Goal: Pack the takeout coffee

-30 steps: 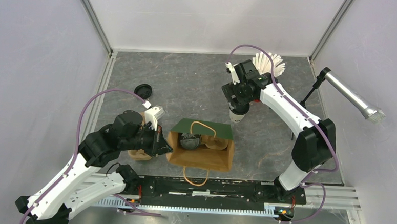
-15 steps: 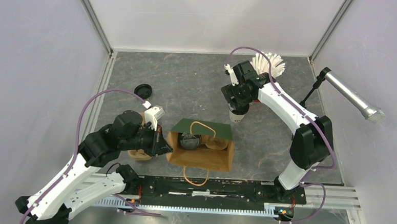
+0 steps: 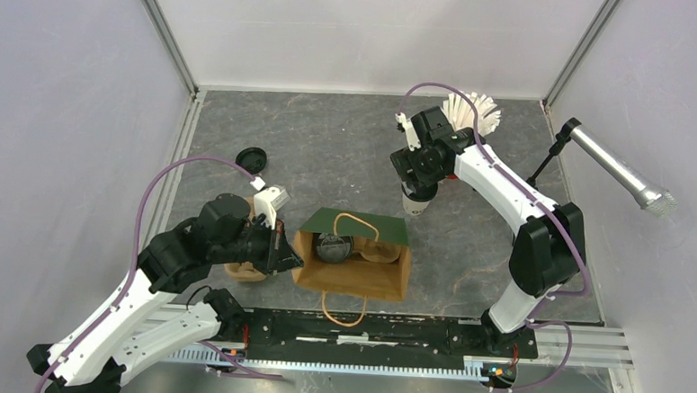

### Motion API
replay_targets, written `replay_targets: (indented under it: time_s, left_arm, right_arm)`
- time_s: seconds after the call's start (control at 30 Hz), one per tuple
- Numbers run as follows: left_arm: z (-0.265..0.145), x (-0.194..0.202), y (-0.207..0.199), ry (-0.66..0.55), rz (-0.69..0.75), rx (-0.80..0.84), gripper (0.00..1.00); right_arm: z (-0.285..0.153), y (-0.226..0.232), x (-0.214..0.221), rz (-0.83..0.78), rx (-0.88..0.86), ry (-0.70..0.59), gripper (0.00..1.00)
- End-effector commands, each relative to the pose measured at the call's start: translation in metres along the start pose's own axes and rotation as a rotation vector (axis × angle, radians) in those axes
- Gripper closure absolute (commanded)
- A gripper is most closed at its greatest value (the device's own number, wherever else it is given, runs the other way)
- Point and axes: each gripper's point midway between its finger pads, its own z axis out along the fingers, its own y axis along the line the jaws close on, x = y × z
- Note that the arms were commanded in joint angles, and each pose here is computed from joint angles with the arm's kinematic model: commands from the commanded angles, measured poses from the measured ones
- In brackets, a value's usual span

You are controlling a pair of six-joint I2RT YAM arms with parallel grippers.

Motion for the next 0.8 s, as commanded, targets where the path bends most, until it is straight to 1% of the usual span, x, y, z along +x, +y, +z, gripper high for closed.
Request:
replay_targets:
  time_s: [0.0,0.33,0.47,0.6,0.67,0.77]
  left_arm:
    - [-0.007,-0.01,-0.007,-0.032,0.055,0.02,0.98]
    - [-0.007,-0.011,-0.008,-0.031,0.058,0.023,0.98]
    - [-0.006,-0.011,-0.008,-0.027,0.057,0.022,0.98]
    - [-0.006,-0.012,-0.008,-0.027,0.06,0.022,0.98]
    - [-0.007,-0.012,-0.008,-0.031,0.062,0.021,0.98]
    - [-0.007,-0.012,-0.008,-0.031,0.061,0.022,0.98]
  right_arm:
    - [0.002,-0.003,-0.008,-0.007,0.007,-0.022,0.07]
    - [0.001,0.001,-0.02,-0.005,-0.018,-0.046,0.07]
    - [0.006,0.001,-0.016,-0.008,-0.015,-0.029,0.07]
    - [0.008,0.0,-0.014,-0.008,-0.012,-0.021,0.11]
    - [0.006,-0.001,-0.015,-0.034,-0.01,-0.025,0.15]
    - [0.001,-0.003,-0.016,-0.037,-0.001,-0.026,0.17]
